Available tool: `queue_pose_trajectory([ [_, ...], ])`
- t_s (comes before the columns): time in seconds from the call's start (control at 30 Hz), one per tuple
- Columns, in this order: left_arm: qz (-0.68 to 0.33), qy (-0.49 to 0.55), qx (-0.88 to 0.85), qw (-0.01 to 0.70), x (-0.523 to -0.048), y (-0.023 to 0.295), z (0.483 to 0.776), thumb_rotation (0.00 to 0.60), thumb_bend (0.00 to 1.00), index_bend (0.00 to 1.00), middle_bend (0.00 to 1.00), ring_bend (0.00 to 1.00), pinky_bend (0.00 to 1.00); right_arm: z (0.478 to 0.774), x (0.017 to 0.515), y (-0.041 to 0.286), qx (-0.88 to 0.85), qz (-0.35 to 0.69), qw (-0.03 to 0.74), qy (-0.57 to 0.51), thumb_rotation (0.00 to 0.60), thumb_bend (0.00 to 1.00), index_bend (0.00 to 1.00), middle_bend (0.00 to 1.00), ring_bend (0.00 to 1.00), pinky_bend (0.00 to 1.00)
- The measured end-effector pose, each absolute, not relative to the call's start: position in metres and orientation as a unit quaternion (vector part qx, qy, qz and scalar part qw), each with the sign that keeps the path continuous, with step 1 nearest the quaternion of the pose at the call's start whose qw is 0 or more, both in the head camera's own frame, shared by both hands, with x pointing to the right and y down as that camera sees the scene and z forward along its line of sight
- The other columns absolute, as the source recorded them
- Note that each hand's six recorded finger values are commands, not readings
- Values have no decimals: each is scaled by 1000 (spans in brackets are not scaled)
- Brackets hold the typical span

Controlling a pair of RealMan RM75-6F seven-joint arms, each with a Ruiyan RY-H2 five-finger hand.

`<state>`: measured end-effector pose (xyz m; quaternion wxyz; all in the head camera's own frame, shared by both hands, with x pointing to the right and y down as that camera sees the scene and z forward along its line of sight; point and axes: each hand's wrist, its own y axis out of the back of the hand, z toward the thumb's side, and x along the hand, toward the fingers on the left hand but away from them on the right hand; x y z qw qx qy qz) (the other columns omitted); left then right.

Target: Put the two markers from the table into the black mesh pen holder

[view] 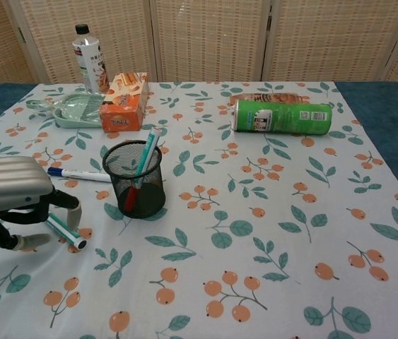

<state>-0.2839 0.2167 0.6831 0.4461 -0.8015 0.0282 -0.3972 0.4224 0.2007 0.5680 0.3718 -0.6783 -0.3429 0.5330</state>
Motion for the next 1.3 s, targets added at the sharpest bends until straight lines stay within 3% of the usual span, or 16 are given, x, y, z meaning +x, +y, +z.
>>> queue_pose_trajectory([
  [1.0,-393,-2,-788,474,-274,210,711,600,378,425,986,1000,1000,560,425,203,-683,523,369,-351,600,246,0,0,0,0],
  [1.3,-386,0,-791,474,-274,212,715,600,378,525,989,1000,1000,557,427,203,-680,521,371,-358,600,246,0,0,0,0],
])
